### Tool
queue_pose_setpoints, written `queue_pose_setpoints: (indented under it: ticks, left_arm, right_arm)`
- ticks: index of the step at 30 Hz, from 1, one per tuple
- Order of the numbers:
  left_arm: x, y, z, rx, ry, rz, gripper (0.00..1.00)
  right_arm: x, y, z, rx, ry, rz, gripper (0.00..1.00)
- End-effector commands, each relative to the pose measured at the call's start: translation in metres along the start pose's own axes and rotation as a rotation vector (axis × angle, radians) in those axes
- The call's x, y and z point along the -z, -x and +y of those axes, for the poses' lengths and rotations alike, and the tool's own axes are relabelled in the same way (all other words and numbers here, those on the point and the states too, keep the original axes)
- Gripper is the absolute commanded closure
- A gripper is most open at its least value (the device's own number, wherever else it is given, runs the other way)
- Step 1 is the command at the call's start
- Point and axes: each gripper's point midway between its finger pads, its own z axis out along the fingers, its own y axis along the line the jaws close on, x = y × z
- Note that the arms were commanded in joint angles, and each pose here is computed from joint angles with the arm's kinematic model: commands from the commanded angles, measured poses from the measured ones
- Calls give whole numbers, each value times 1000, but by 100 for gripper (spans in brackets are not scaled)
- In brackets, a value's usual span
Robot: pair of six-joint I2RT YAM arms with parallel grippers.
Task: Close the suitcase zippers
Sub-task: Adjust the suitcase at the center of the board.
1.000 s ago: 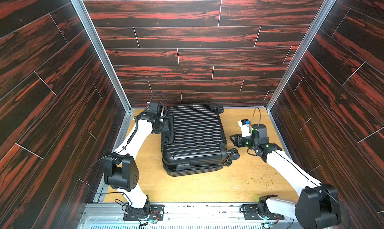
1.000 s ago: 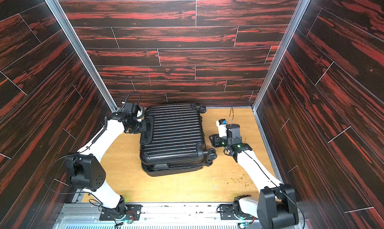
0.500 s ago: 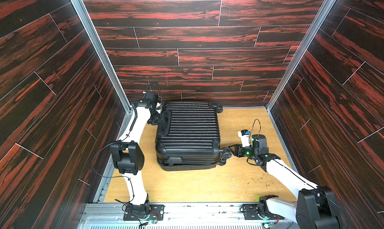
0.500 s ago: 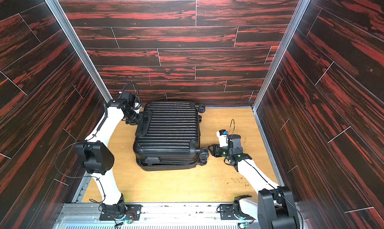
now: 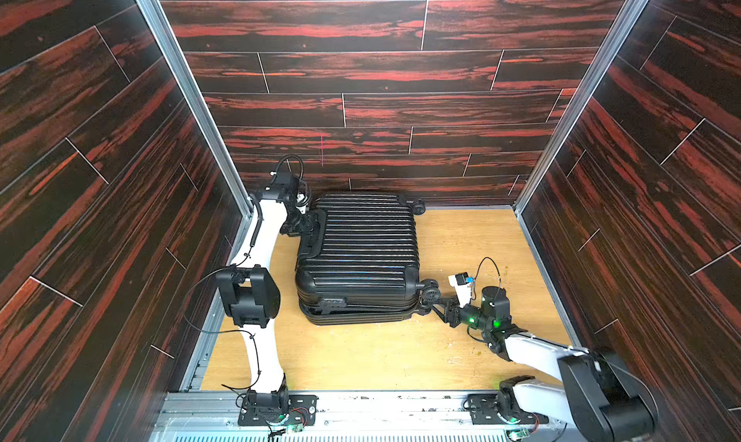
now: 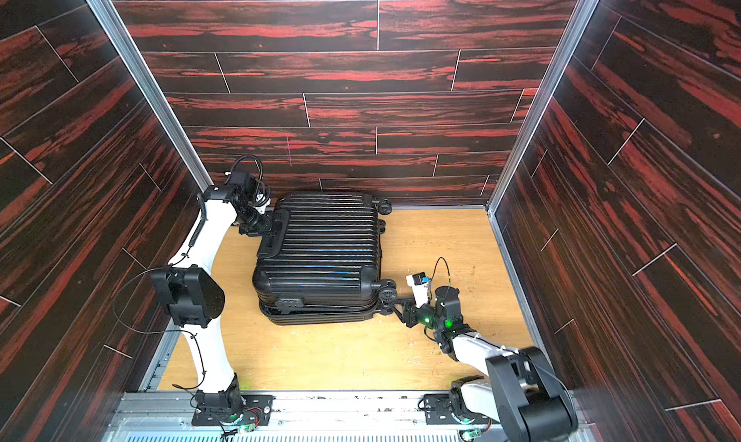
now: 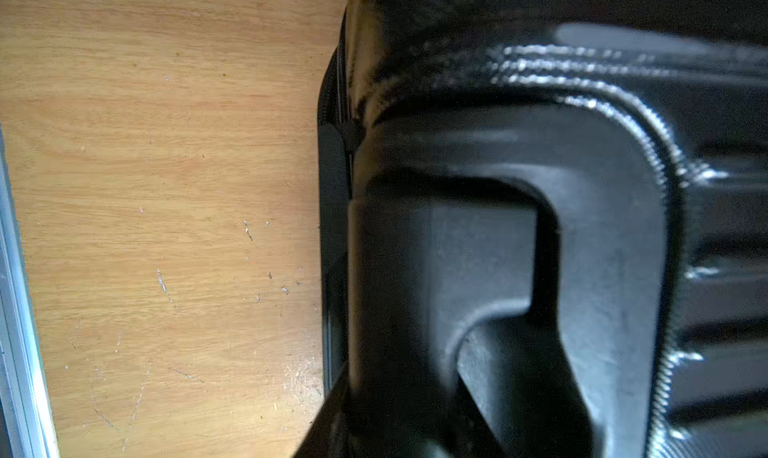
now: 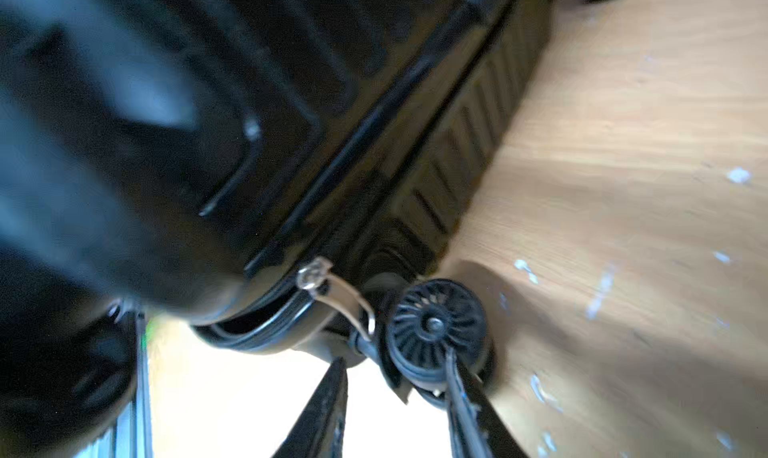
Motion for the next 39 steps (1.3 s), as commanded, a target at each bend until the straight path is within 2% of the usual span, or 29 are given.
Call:
queue_pose_setpoints:
  ticks: [1,20,22,28,39]
  left_arm:
    - [28,19,4,60,-15,-92,86]
    - [22,17,4,63,-19,-76,85]
    - [22,17,5,64,-19,-77,85]
    - [23,18,5,62,-16,-80,85]
    - [24,18,4,61,-20,-80,85]
  right_arm:
    - [-3,16,16,129,82,-87,60]
    - [-29,15,11,145,112,-56,62]
    - [-31,15,10,144,108,-56,64]
    - [-34,13,7,135,98,-52,78]
    - [-38,10,13,160,151,-38,78]
